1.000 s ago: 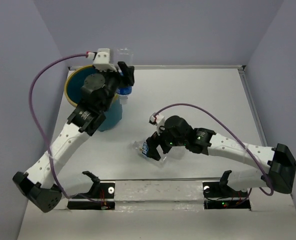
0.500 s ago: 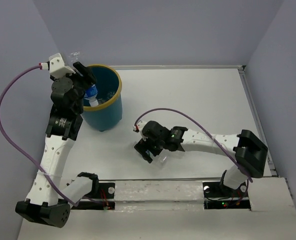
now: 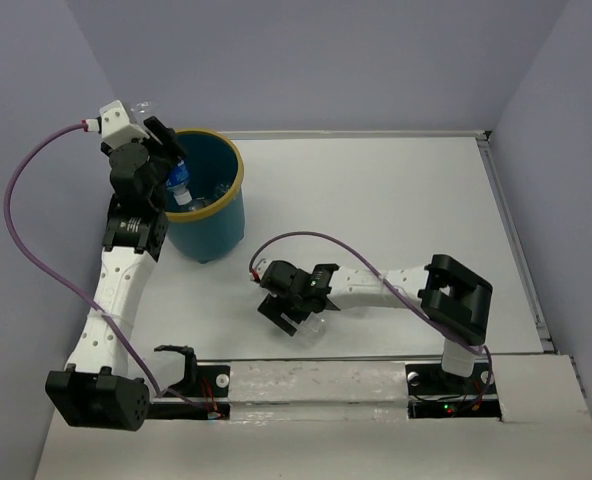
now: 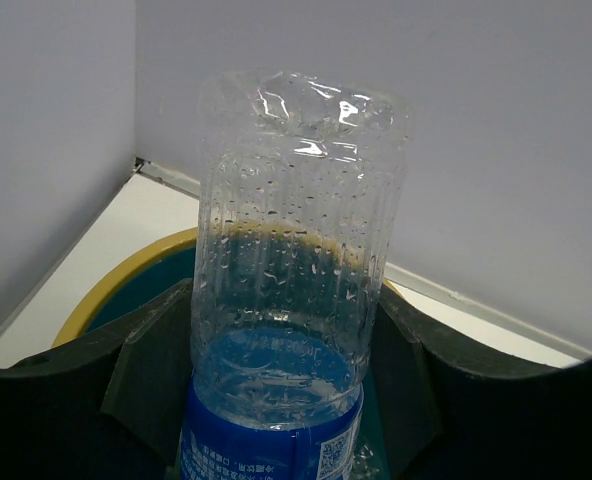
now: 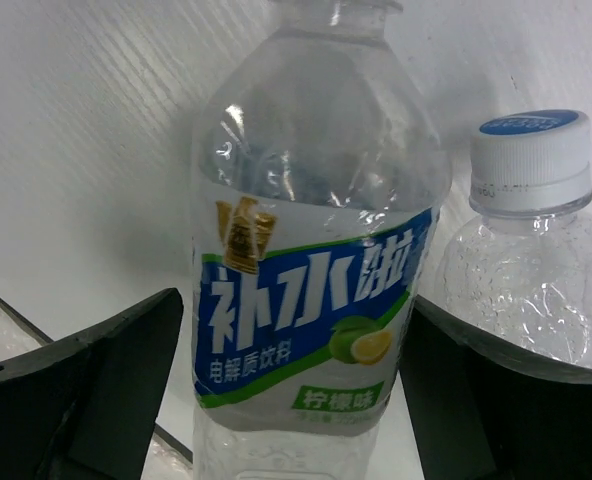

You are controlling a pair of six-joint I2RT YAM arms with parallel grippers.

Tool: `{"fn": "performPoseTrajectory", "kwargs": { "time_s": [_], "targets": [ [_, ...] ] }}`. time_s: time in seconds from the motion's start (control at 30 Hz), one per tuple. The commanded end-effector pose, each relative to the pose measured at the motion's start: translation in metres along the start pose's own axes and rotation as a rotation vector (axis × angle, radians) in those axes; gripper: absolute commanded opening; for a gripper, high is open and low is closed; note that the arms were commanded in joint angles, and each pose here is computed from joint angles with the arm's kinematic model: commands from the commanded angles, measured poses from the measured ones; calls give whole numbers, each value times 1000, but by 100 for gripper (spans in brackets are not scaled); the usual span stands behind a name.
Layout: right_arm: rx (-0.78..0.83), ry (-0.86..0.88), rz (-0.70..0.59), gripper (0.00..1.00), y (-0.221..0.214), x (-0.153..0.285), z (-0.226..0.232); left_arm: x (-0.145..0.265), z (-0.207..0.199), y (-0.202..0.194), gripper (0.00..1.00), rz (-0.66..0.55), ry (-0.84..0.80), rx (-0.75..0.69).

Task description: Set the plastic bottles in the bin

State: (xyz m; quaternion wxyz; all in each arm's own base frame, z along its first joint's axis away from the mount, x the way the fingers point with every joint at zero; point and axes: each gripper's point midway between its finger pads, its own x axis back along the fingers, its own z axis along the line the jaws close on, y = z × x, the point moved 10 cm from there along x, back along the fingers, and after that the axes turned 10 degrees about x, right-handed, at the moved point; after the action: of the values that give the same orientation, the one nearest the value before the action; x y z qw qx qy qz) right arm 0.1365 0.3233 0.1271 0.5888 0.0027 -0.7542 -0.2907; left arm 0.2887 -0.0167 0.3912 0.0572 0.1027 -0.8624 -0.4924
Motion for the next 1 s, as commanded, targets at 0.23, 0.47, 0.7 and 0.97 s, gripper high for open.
{"fn": "performPoseTrajectory", "kwargs": {
  "time_s": [0.23,0.47,0.7,0.97],
  "targets": [
    [-31,-43,-164,60,34,30,7,0,2,0,94,-74,-83,29],
    [-78,-33,-432,53,74,104,-4,23,-8,15,99,-91,-191,63],
    [-94,-121,-824,52,153,176,-23,58,-14,42,99,-169,-275,88],
    [-101,-233,-1209,47,236,233,-49,86,-5,57,99,-279,-263,115]
  ]
}}
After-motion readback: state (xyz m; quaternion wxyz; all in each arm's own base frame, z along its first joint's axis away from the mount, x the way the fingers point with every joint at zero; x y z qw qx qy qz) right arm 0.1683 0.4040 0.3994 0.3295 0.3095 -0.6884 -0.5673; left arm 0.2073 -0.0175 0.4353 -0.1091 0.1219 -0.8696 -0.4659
